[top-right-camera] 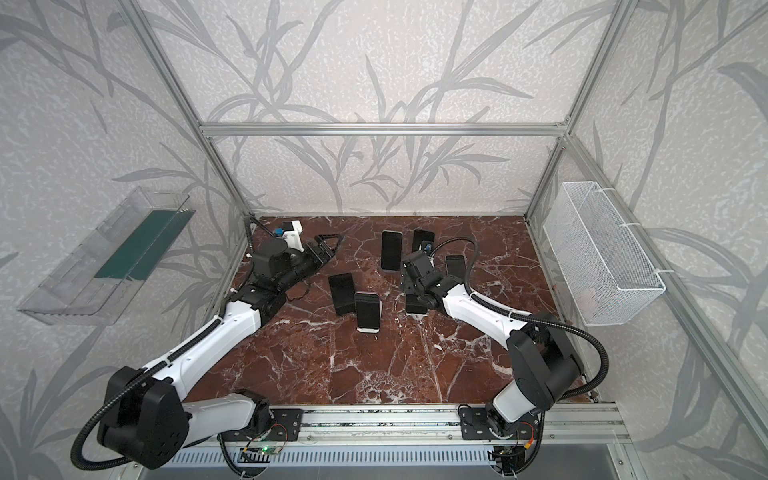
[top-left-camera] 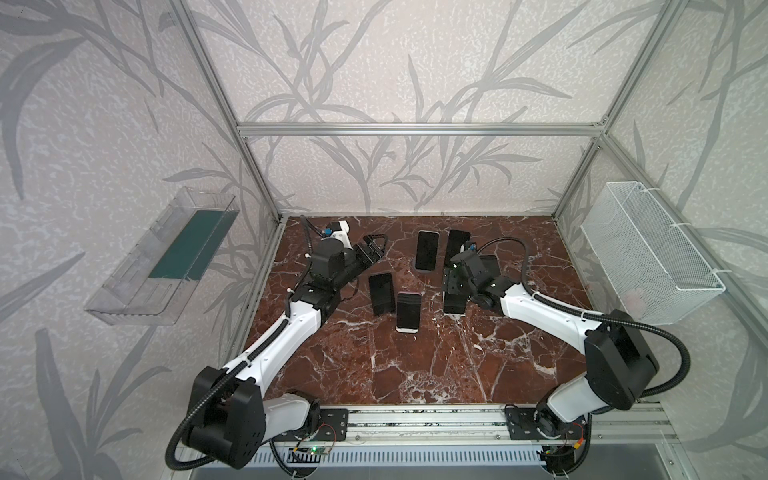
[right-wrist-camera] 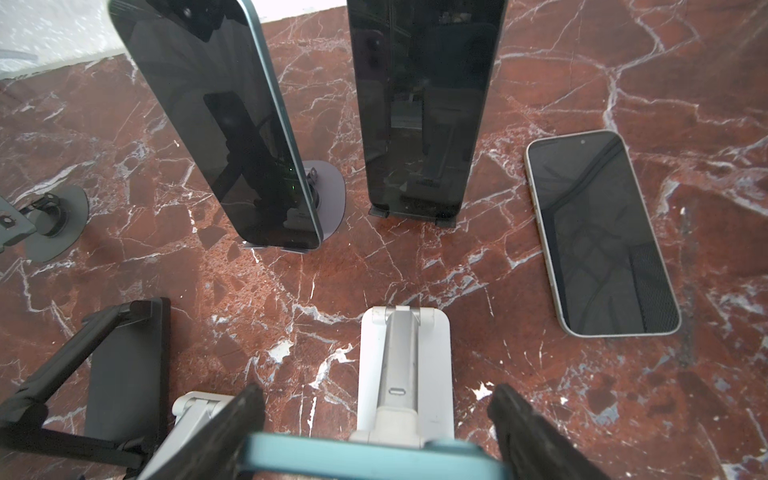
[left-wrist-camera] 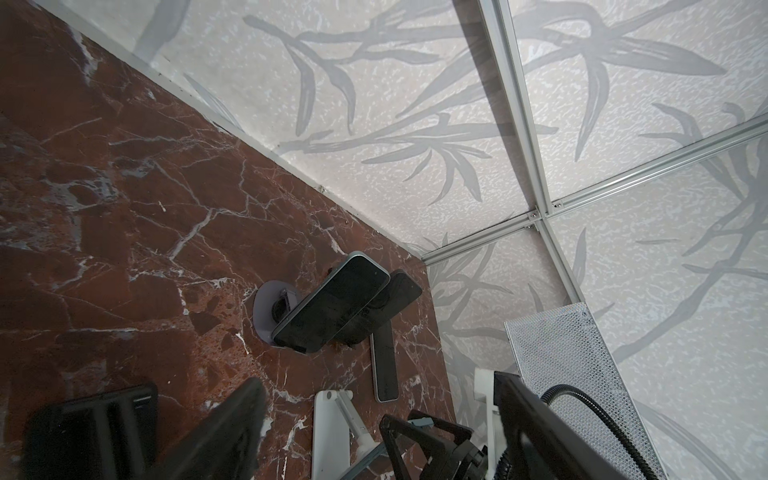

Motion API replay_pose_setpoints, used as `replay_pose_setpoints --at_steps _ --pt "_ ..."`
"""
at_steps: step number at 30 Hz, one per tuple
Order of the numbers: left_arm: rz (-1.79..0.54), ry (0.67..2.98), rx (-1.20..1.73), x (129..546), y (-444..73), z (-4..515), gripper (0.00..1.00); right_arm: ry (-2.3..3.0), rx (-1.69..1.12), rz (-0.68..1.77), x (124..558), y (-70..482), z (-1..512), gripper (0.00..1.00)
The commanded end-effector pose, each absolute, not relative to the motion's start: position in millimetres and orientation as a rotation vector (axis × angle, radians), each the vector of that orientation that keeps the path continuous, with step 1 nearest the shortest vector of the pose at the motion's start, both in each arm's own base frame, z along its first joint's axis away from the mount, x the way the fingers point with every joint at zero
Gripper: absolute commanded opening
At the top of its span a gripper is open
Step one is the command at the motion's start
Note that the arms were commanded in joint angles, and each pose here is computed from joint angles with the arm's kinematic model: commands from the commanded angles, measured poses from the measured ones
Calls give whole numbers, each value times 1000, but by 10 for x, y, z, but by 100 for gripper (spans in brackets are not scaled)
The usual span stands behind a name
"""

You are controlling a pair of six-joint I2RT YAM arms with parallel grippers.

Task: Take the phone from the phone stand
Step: 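Move the right gripper over the phone in the stand nearest the robot, then close the right gripper on the teal-framed phone and lift it from the white stand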

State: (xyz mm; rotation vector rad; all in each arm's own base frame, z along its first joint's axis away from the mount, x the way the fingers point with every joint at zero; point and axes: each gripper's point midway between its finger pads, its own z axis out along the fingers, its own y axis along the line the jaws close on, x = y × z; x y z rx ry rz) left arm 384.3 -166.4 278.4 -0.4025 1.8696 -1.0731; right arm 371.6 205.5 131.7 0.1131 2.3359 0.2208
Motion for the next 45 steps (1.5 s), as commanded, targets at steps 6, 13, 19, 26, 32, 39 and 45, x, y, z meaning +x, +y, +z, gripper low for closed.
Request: replay_pose_setpoints --at_steps 6,13,19,26,32,39,45 --pt "-1097 1806 -383 3786 -1659 2981 88 2303 122 138 3743 2048 1292 84" --pt "-1102 1789 -390 3769 -1642 3006 88 2299 112 101 3741 2021 1268 80" --pt "-1126 1784 -389 3768 -1665 3016 87 2289 101 102 3750 2025 1276 75" --pt "-1163 1782 -366 3771 -1725 3049 87 2255 59 129 3748 2064 1401 71" --pt "-1198 1776 -336 3760 -1781 3112 87 2230 -23 151 3739 2127 1518 70" --pt "-1216 1770 -321 3757 -1809 3136 86 2226 -48 141 3697 2091 1655 69" --pt "-1220 1773 -324 3765 -1818 3107 85 2212 -58 129 3657 2035 1775 69"
